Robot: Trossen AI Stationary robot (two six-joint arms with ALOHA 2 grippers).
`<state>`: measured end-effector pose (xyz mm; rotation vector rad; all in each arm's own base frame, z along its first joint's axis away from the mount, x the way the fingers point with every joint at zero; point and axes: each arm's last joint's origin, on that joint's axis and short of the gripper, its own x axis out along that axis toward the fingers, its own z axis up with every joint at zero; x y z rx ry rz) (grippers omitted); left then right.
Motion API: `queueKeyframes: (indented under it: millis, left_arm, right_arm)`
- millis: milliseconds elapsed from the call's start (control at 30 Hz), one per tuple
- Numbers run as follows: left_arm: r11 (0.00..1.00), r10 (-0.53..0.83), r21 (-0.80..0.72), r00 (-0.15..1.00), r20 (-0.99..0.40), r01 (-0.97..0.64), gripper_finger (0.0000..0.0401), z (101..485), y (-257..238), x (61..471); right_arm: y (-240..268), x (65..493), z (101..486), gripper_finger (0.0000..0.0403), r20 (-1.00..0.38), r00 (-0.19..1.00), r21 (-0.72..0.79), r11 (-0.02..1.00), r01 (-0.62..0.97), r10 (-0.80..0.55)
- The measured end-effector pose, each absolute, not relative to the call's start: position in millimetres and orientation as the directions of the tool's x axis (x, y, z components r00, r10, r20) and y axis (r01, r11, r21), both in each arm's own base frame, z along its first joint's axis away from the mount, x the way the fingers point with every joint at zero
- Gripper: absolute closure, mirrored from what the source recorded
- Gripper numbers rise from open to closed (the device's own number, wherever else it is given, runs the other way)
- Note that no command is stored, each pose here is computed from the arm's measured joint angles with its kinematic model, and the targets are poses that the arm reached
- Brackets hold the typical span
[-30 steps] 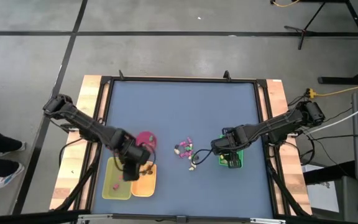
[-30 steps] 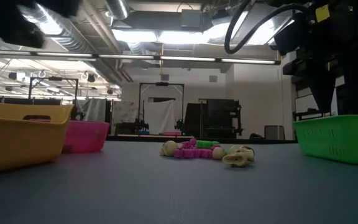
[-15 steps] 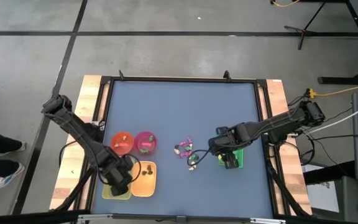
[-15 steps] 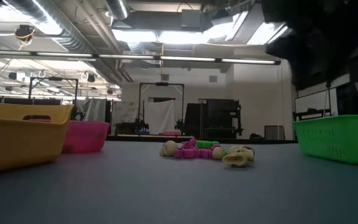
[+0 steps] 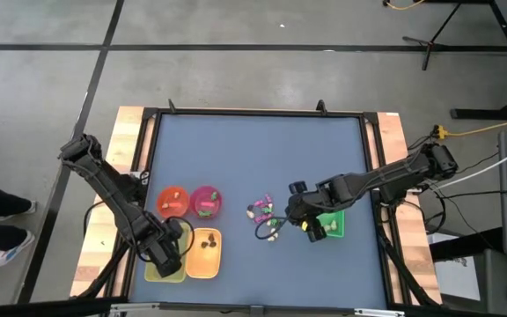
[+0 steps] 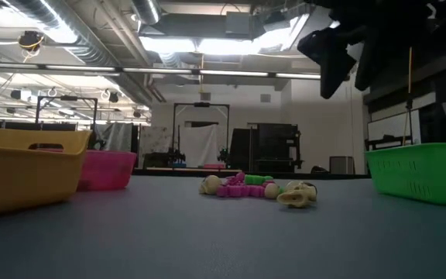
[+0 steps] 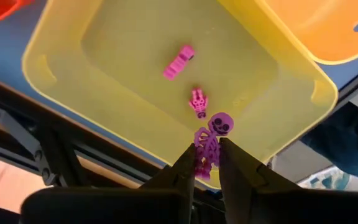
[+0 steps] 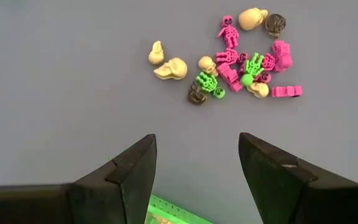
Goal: Sort Halloween decoration
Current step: Put the pink skeleton toy into the light yellow bin, then put the black skull toy into the yellow bin
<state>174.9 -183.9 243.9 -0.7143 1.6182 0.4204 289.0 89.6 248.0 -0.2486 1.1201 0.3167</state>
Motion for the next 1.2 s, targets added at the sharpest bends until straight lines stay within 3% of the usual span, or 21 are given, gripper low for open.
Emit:
queueKeyframes:
  millis: [367, 533, 1200]
  left_arm:
    - [0.703, -0.177, -0.117, -0.013, -0.984, -0.701, 0.0252, 244, -183, 177]
    - [0.702, -0.170, -0.119, -0.003, -0.985, -0.702, 0.0222, 244, -182, 177]
    - [0.704, -0.132, -0.119, 0.036, -0.991, -0.700, 0.0208, 243, -181, 178]
  right_arm:
    - [96, 308, 226, 0.0175, -0.910, 0.394, -0.032, 0.927, -0.373, 0.127]
    - [99, 317, 209, 0.0175, -0.919, 0.374, -0.028, 0.927, -0.375, 0.123]
    - [104, 341, 144, 0.0175, -0.955, 0.293, -0.072, 0.931, -0.357, 0.039]
